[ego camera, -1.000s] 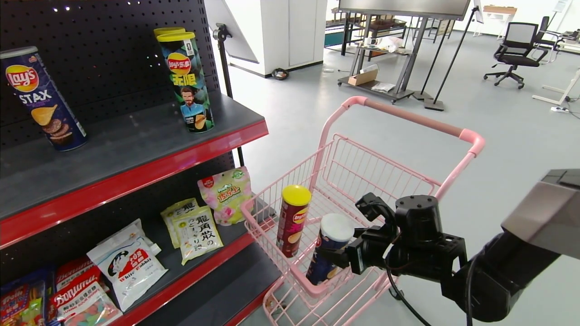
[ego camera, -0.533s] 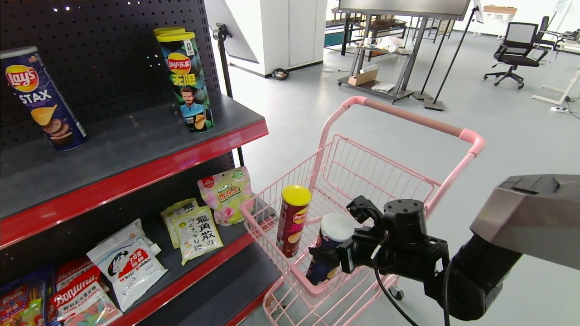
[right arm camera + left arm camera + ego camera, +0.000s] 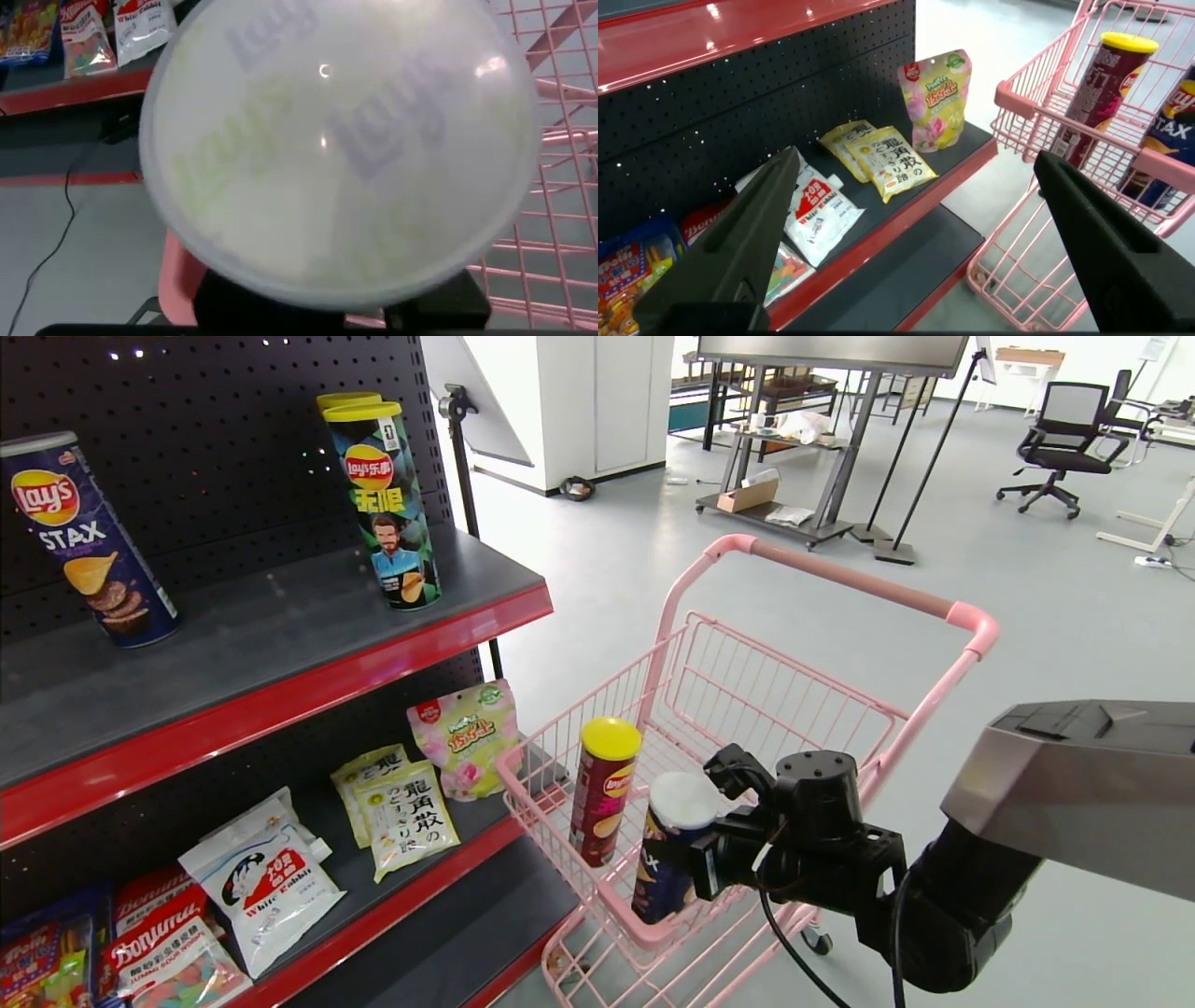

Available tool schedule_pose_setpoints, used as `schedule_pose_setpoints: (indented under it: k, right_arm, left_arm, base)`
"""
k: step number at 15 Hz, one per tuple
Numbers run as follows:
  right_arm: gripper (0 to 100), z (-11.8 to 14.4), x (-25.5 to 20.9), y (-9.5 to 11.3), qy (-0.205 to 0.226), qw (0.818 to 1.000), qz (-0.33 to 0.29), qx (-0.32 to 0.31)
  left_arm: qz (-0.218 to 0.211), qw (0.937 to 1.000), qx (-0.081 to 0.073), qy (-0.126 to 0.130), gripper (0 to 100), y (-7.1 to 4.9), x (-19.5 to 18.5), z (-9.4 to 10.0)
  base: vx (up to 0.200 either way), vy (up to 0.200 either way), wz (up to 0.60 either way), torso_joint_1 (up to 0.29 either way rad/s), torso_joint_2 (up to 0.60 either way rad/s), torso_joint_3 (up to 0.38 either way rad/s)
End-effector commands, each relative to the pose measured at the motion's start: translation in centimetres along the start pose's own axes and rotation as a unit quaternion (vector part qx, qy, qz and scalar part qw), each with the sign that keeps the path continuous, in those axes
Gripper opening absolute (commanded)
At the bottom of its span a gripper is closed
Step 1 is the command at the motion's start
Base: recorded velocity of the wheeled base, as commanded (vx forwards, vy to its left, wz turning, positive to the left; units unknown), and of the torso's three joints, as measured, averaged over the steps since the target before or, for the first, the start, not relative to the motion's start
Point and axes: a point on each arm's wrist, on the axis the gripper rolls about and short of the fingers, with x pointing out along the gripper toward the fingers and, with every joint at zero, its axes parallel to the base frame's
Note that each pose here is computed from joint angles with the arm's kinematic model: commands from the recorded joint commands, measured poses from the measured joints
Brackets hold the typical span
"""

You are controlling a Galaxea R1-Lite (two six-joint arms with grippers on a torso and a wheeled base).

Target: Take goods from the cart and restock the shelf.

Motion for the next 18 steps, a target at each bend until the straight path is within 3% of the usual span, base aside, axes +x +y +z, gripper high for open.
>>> schedule_pose_setpoints:
  k: [1, 5, 8, 10, 14, 15, 16, 18]
  right_arm:
    - [0, -0.1, 0.1, 0.0, 0.001, 1.0, 0.001, 0.0]
    - [0, 0.9, -0.6, 0.2, -0.021, 1.0, -0.015, -0.004]
    - [0, 4.9, -3.3, 1.3, -0.09, 0.995, -0.035, -0.022]
    - [0, 9.3, -6.1, 2.3, -0.155, 0.985, -0.048, -0.058]
    - [0, 15.0, -13.1, 4.6, -0.18, 0.976, -0.093, -0.085]
    - [0, 15.0, -13.1, 4.6, -0.18, 0.976, -0.093, -0.085]
    - [0, 16.7, -16.5, 5.5, -0.194, 0.967, -0.139, -0.083]
    - [0, 16.6, -19.9, 5.7, -0.197, 0.94, -0.261, -0.098]
  left_arm:
    - [0.0, 1.0, 0.001, 0.001, 100, 0.0, 0.0, 0.0]
    - [0.0, 1.0, 0.002, 0.001, 100, 0.0, 0.0, 0.0]
    - [-0.001, 1.0, 0.002, 0.001, 100, 0.0, 0.0, 0.0]
    - [-0.001, 1.0, 0.001, 0.001, 100, 0.0, 0.0, 0.0]
    - [-0.001, 1.0, 0.001, 0.001, 100, 0.0, 0.0, 0.0]
    - [-0.001, 1.0, 0.001, 0.001, 100, 0.0, 0.0, 0.0]
    - [0.0, 1.0, 0.001, 0.001, 100, 0.0, 0.0, 0.0]
    - [0.0, 1.0, 0.0, 0.001, 100, 0.0, 0.0, 0.0]
  base:
    - [0.0, 0.0, 0.0, 0.0, 0.0, 0.0]
    - [0.0, 0.0, 0.0, 0.0, 0.0, 0.0]
    - [0.0, 0.0, 0.0, 0.0, 0.0, 0.0]
    - [0.0, 0.0, 0.0, 0.0, 0.0, 0.0]
    - [0.0, 0.0, 0.0, 0.0, 0.0, 0.0]
    - [0.0, 0.0, 0.0, 0.0, 0.0, 0.0]
    - [0.0, 0.0, 0.0, 0.0, 0.0, 0.0]
    - [0.0, 0.0, 0.0, 0.0, 0.0, 0.0]
